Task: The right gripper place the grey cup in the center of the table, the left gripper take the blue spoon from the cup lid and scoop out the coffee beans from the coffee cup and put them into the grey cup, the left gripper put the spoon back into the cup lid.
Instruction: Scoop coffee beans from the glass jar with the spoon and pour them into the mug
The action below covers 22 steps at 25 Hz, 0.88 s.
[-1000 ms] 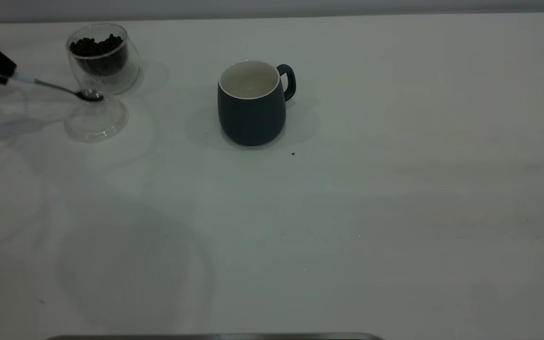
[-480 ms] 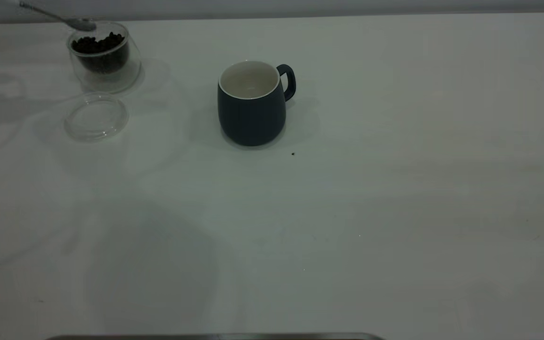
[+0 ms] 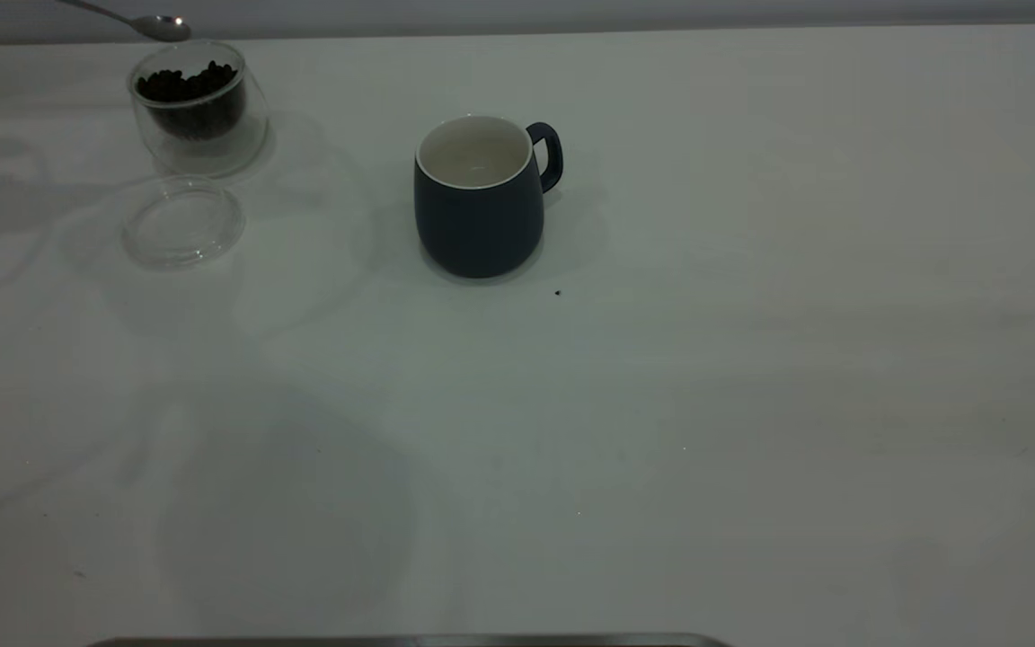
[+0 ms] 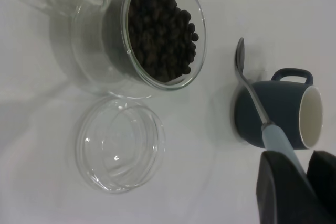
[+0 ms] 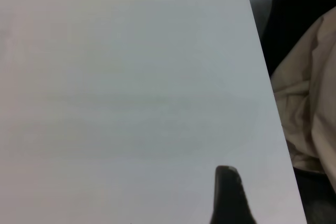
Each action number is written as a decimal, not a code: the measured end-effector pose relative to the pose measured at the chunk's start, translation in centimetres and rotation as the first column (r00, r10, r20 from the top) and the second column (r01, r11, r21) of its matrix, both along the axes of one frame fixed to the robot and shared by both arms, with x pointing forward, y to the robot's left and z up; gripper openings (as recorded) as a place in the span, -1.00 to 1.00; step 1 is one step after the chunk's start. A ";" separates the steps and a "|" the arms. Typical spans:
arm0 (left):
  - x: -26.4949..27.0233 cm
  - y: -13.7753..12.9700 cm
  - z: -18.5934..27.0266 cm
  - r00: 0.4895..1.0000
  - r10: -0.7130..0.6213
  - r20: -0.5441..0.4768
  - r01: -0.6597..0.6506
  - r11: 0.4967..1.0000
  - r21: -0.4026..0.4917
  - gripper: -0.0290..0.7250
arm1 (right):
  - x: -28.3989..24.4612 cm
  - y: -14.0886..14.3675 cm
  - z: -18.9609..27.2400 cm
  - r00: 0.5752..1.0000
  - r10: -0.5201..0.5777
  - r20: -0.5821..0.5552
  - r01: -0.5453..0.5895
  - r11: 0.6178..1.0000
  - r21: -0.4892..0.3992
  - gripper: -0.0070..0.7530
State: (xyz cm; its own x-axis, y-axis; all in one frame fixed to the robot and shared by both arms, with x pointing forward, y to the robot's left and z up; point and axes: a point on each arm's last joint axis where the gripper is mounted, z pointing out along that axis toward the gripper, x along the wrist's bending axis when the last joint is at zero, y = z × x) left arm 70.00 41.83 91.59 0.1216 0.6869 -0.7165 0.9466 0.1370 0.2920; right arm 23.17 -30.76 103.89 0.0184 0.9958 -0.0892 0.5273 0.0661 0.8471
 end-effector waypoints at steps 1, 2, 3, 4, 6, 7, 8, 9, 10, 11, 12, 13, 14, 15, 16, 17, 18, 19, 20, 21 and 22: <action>0.0 0.0 -0.4 1.000 0.000 -0.008 0.000 1.000 -0.002 -0.57 | 0.0 0.0 0.0 1.000 0.000 0.000 0.000 1.000 0.000 0.21; 0.0 0.0 -0.8 1.000 -0.002 -0.015 0.002 1.000 -0.004 -0.57 | 0.0 0.0 0.0 1.000 0.000 0.000 0.000 1.000 0.000 0.21; 0.1 -0.1 -1.3 1.000 -0.001 -0.024 0.001 1.000 -0.002 -0.57 | 0.0 0.0 0.0 1.000 0.000 0.000 0.000 1.000 0.000 0.21; 0.2 -0.1 -1.9 1.000 0.005 -0.029 -0.004 1.000 0.004 -0.57 | 0.0 0.0 0.0 1.000 0.000 0.000 0.000 1.000 0.000 0.21; 0.5 0.0 -2.6 0.999 0.029 -0.026 -0.029 0.999 0.022 -0.57 | 0.0 0.0 0.0 1.000 0.000 0.000 0.000 1.000 0.000 0.21; 0.6 0.1 -2.8 0.999 0.043 -0.019 -0.043 0.999 0.033 -0.57 | 0.0 0.0 0.0 1.000 0.000 0.000 0.000 1.000 0.000 0.21; 0.8 0.2 -2.9 0.998 0.057 -0.012 -0.057 0.997 0.042 -0.57 | 0.0 0.0 0.0 1.000 0.000 0.000 0.000 1.000 0.000 0.21; 0.9 0.2 -2.9 0.998 0.069 -0.004 -0.069 0.997 0.047 -0.57 | 0.0 0.0 0.0 1.000 0.000 0.000 0.000 1.000 0.000 0.21; 1.0 0.3 -2.9 0.997 0.080 0.002 -0.080 0.996 0.048 -0.57 | 0.0 0.0 0.0 1.000 0.000 0.000 0.000 1.000 0.000 0.21; 1.0 0.4 -3.0 0.996 0.087 0.006 -0.087 0.995 0.050 -0.57 | 0.0 0.0 0.0 1.000 0.000 0.000 0.000 1.000 0.000 0.21; 1.0 0.4 -3.1 0.996 0.090 0.006 -0.091 0.995 0.051 -0.57 | 0.0 0.0 0.0 1.000 0.000 0.000 0.000 1.000 0.000 0.21; 1.1 0.4 -3.2 0.996 0.089 0.006 -0.090 0.995 0.052 -0.57 | 0.0 0.0 0.0 1.000 0.000 0.000 0.000 1.000 0.000 0.21; 1.1 0.4 -3.5 0.996 0.088 0.003 -0.088 0.995 0.051 -0.57 | 0.0 0.0 0.0 1.000 0.000 0.000 0.000 1.000 0.000 0.21; 1.0 0.4 -3.8 0.996 0.084 0.002 -0.084 0.995 0.051 -0.57 | 0.0 0.0 0.0 1.000 0.000 0.000 0.000 1.000 0.000 0.21; 1.1 0.4 -4.1 0.997 0.083 -0.003 -0.082 0.995 0.050 -0.57 | 0.0 0.0 0.0 1.000 0.000 0.000 0.000 1.000 0.000 0.21; 1.1 0.3 -4.5 0.996 0.084 -0.009 -0.084 0.995 0.046 -0.57 | 0.0 0.0 0.0 1.000 0.000 0.000 0.000 1.000 0.000 0.21; 1.1 0.3 -4.8 0.996 0.086 -0.010 -0.086 0.996 0.037 -0.57 | 0.0 0.0 0.0 1.000 0.000 0.000 0.000 1.000 0.000 0.21; 1.1 0.3 -5.1 0.996 0.090 -0.012 -0.089 0.996 0.029 -0.57 | 0.0 0.0 0.0 1.000 0.000 0.000 0.000 1.000 0.000 0.21; 1.2 0.3 -5.3 0.996 0.093 -0.013 -0.093 0.995 0.026 -0.57 | 0.0 0.0 0.0 1.000 0.000 0.000 0.000 1.000 0.000 0.21; 1.2 0.2 -5.4 0.995 0.096 -0.013 -0.096 0.995 0.021 -0.57 | 0.0 0.0 0.0 1.000 0.000 0.000 0.000 1.000 0.000 0.21; 1.2 0.2 -5.5 0.995 0.098 -0.015 -0.097 0.995 0.017 -0.57 | 0.0 0.0 0.0 1.000 0.000 0.000 0.000 1.000 0.000 0.21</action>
State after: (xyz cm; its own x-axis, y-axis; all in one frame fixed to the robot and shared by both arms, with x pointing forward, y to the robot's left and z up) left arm 71.19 42.07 86.09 0.0424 0.7066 -0.7063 0.9334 0.2242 0.2803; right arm 23.17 -30.76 103.89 0.0184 0.9958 -0.0892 0.5273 0.0661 0.8471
